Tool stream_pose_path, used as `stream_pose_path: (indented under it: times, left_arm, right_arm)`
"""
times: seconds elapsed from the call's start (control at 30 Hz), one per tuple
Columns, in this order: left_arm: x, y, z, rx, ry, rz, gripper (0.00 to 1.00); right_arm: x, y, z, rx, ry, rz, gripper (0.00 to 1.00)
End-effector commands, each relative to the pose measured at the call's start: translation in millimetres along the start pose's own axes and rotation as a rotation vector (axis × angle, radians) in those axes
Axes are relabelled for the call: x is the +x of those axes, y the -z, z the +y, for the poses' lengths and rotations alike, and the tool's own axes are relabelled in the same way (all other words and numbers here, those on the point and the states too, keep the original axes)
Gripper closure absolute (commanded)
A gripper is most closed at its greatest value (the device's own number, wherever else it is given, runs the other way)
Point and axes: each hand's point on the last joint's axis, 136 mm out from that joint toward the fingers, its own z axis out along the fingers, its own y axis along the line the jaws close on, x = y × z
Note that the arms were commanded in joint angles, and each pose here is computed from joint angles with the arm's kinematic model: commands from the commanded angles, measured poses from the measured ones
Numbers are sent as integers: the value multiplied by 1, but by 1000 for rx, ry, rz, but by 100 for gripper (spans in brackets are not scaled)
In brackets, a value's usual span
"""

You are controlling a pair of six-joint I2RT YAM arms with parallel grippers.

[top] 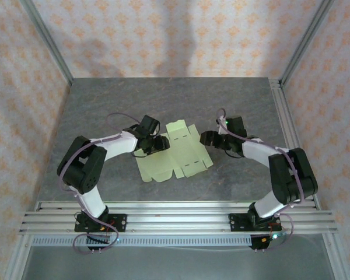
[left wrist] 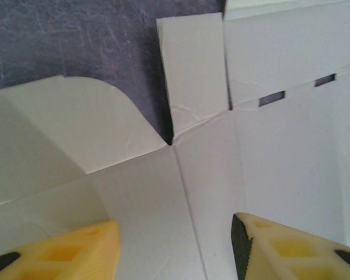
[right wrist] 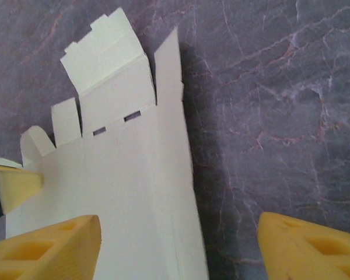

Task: Fold the paper box

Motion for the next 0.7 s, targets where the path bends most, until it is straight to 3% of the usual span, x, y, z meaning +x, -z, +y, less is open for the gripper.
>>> stream_pose_path:
  times: [0.0, 0.23, 0.43, 0.67]
  left_arm:
    - [-4, -5, -7, 25, -15, -15, 47]
    - [1, -15, 7, -30, -19, 1, 50]
    - [3, -17, 12, -53, -19, 6, 50]
    - [3, -18, 13, -51, -16, 6, 49]
  right_arm:
    - [-5, -6, 2, -31, -2, -26, 32]
    - [-4, -16, 6, -76, -17, -1, 43]
    - [-2, -19, 9, -70, 10, 16, 62]
    - [7, -24, 9, -12, 75, 53, 69]
